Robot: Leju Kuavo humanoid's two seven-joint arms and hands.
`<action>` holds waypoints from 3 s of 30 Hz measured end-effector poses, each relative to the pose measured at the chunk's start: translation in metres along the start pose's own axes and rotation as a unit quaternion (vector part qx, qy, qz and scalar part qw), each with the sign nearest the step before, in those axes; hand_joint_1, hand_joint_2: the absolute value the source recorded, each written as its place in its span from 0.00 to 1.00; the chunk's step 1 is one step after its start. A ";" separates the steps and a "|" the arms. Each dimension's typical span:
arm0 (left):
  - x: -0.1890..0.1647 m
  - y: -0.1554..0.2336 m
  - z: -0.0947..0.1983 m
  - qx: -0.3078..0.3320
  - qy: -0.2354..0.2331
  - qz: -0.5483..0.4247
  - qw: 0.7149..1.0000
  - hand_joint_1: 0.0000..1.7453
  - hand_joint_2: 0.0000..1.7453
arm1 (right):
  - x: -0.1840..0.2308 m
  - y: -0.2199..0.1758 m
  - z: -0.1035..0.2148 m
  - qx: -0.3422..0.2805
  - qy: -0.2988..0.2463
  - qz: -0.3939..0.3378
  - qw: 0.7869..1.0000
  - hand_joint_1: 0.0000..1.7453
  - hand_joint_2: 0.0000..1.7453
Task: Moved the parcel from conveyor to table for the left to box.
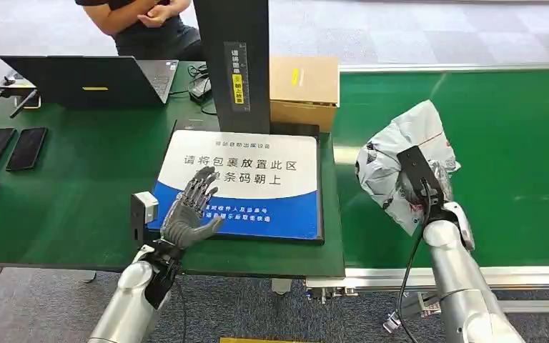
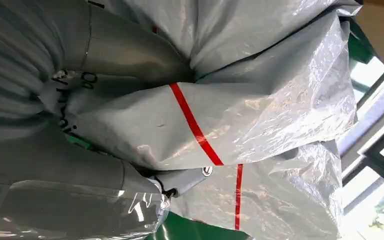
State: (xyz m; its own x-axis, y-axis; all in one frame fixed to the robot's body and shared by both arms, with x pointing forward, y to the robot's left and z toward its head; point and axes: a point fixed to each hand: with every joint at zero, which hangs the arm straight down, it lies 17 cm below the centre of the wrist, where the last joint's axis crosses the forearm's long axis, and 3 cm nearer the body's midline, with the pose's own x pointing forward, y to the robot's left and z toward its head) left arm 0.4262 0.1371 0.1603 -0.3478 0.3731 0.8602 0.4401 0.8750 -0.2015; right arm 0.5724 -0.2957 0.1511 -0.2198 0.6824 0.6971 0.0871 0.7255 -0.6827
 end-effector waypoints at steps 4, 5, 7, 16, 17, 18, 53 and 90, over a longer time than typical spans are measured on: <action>0.000 0.000 0.000 0.000 0.000 0.000 1.000 0.00 1.00 | 0.005 -0.005 0.000 -0.008 -0.009 0.000 1.000 1.00 1.00; 0.000 0.000 0.000 0.000 0.000 0.000 1.000 0.00 1.00 | 0.006 -0.006 0.000 -0.009 -0.010 0.000 1.000 1.00 1.00; 0.000 0.000 0.000 0.000 0.000 0.000 1.000 0.00 1.00 | 0.008 -0.007 0.000 -0.010 -0.012 0.000 1.000 1.00 1.00; 0.001 0.000 0.000 0.000 -0.002 0.000 1.000 0.00 1.00 | 0.016 -0.013 0.001 -0.028 -0.033 0.008 0.999 1.00 1.00; 0.002 0.000 0.000 0.001 -0.003 0.000 1.000 0.00 1.00 | 0.019 -0.016 0.002 -0.035 -0.041 0.011 0.999 1.00 1.00; 0.002 0.001 0.000 0.001 -0.004 0.001 1.000 0.00 1.00 | 0.024 -0.020 0.002 -0.044 -0.050 0.016 0.998 1.00 1.00; 0.129 0.031 -0.003 0.114 -0.168 -0.104 0.974 0.00 1.00 | 0.194 0.152 0.044 0.119 -0.289 0.119 0.942 1.00 1.00; 0.111 -0.001 -0.017 0.070 -0.153 -0.104 0.980 0.00 1.00 | 0.208 0.222 0.049 0.193 -0.388 0.304 0.848 1.00 1.00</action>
State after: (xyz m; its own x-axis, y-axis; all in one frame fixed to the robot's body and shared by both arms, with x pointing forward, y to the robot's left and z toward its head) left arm 0.4013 0.1718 0.2638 -0.6588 0.2386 0.7135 0.2236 0.9676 -0.1171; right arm 0.4979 0.0031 0.1338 -0.8354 0.5462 -0.0615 0.1217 0.0747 -0.9897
